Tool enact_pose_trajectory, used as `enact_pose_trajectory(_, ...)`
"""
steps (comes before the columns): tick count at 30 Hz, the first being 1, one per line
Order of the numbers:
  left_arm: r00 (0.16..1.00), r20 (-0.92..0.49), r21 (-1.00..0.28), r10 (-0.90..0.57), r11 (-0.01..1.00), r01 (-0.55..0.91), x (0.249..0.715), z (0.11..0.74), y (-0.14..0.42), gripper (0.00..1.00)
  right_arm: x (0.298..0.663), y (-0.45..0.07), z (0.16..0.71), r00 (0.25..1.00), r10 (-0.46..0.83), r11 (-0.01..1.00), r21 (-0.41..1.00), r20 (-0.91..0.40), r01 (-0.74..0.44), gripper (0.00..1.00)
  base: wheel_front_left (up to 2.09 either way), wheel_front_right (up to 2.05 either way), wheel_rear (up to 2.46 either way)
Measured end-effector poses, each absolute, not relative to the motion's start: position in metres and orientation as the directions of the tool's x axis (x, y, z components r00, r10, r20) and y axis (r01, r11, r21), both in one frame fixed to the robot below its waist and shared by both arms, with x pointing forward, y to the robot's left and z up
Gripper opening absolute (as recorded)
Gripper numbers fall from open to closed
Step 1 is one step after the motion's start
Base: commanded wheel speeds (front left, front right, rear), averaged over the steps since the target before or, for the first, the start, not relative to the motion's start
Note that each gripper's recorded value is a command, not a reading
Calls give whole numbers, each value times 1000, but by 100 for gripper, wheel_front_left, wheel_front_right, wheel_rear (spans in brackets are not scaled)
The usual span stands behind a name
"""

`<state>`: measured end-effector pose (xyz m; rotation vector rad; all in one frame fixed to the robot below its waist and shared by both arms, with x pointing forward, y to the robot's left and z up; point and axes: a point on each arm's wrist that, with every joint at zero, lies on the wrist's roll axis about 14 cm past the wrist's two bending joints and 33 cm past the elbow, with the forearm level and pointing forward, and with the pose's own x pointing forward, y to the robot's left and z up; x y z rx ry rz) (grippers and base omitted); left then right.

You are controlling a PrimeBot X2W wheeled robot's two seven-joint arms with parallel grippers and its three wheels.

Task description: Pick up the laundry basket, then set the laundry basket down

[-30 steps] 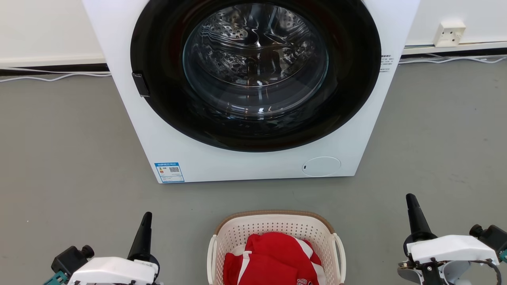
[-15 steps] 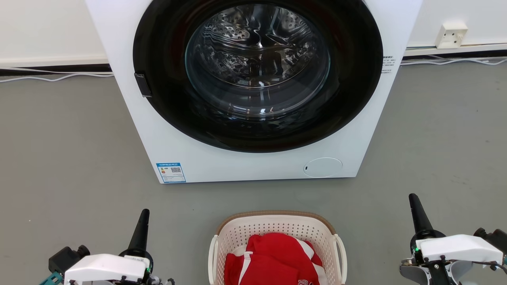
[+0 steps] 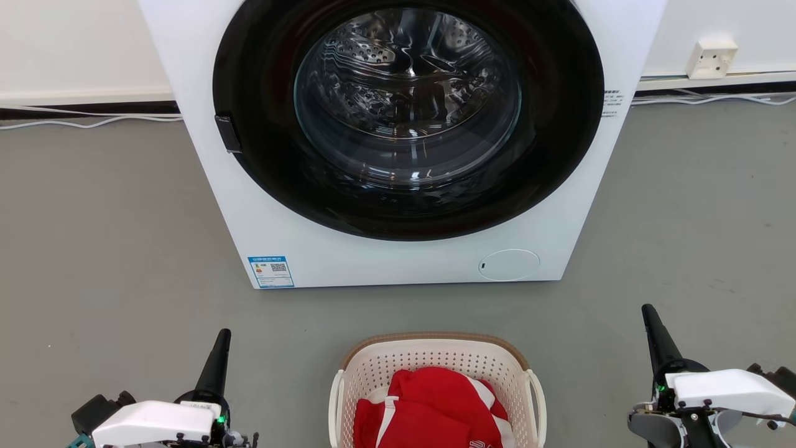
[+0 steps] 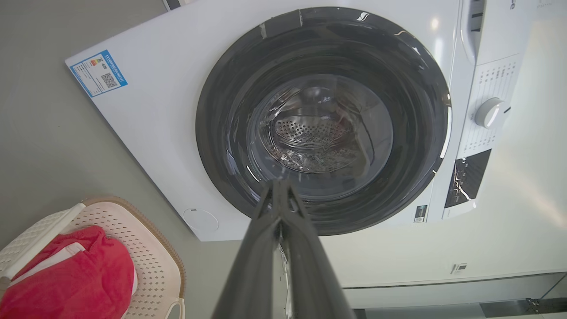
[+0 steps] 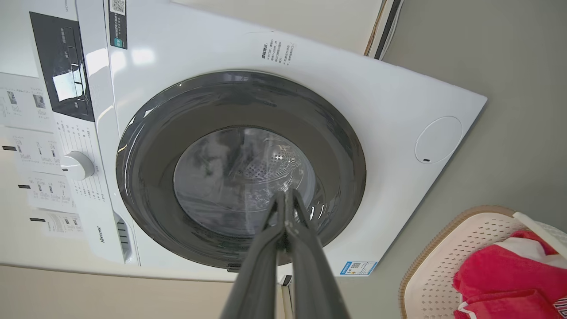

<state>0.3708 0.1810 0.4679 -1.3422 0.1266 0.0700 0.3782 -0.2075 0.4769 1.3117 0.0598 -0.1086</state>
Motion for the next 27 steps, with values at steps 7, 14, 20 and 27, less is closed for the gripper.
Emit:
enact_pose_trajectory(7, 993, -119, -981, -20, 159, -115, 373, 472, 184, 0, 379, -209, 479, 994, -47, 177, 979, -98, 105, 0, 0, 0, 0)
enact_pose_trajectory(14, 994, -108, -990, -25, 99, -105, 374, 475, 185, 0, 379, -209, 481, 995, -43, 113, 989, -88, 93, 0, 0, 0, 0)
enact_pose_trajectory(20, 994, -103, -994, -24, 39, -102, 374, 476, 187, 0, 380, -207, 485, 997, -32, 49, 996, -74, 75, 0, 0, 0, 0)
enact_pose_trajectory(27, 995, -98, -995, -24, -6, -99, 373, 477, 188, 0, 381, -207, 487, 997, -27, -3, 998, -66, 66, 0, 0, 0, 0)
